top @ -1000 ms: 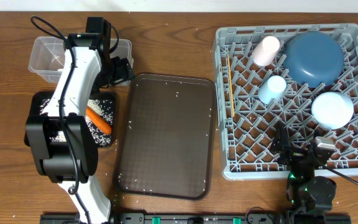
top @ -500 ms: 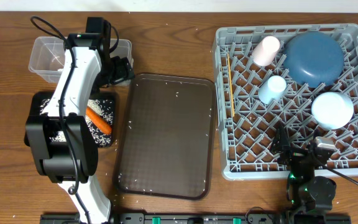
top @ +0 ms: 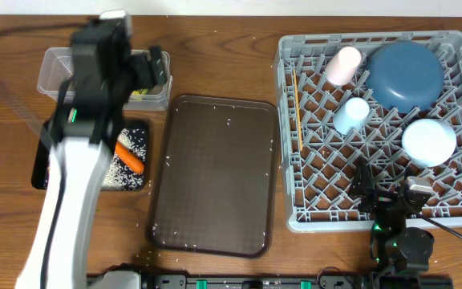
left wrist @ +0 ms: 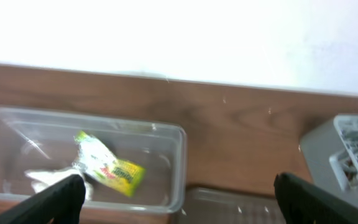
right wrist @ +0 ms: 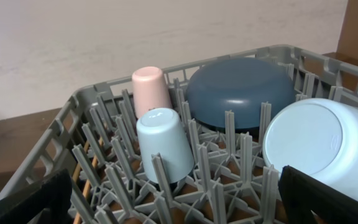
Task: Sort waste into correct bins and load items into the dishwasher rack
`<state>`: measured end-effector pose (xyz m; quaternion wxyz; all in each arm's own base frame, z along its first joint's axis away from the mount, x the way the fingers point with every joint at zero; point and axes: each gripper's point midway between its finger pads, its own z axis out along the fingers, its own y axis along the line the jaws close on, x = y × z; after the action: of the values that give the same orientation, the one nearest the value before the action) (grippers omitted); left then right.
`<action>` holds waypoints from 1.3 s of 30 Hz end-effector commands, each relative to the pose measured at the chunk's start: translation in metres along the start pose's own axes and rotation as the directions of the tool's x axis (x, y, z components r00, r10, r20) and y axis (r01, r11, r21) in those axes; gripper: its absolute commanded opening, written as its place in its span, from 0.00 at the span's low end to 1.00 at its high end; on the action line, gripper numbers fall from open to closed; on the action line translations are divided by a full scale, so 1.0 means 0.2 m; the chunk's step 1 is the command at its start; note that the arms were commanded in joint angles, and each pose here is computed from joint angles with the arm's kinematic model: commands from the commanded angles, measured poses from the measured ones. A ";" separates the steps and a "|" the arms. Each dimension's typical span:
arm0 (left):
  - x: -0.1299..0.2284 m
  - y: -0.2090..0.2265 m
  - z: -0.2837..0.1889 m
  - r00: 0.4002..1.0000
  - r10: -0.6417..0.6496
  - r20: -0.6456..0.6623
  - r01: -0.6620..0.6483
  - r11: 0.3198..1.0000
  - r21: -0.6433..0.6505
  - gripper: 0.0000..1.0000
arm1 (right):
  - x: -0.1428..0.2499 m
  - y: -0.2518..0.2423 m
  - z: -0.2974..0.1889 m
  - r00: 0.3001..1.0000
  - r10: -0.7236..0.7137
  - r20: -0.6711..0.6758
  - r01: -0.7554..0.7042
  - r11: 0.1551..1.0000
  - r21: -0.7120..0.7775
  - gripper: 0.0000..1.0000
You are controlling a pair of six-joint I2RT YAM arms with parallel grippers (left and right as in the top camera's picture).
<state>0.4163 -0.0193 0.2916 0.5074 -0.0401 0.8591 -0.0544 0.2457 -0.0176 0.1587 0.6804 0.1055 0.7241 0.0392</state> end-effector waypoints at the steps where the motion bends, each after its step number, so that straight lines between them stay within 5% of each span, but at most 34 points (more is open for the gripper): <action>1: 0.22 0.12 -0.08 1.000 0.020 0.003 -0.020 0.999 -0.048 0.98 | 0.01 -0.01 0.00 1.000 0.011 -0.001 -0.011 1.000 0.003 0.99; 17: 0.90 0.31 -0.36 0.918 0.022 0.397 0.013 0.996 -0.084 0.98 | 0.01 -0.01 0.00 1.000 0.010 -0.002 -0.010 1.000 0.003 0.99; 39: 0.96 0.31 -0.44 0.900 0.026 0.436 0.017 0.995 -0.094 0.98 | 0.01 -0.01 0.00 1.000 0.011 -0.004 -0.011 1.000 0.004 0.99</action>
<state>0.2468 0.0201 0.1592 0.6832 -0.0719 0.7265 -0.0129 0.2458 -0.0171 0.1583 0.6798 0.1044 0.7248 0.0404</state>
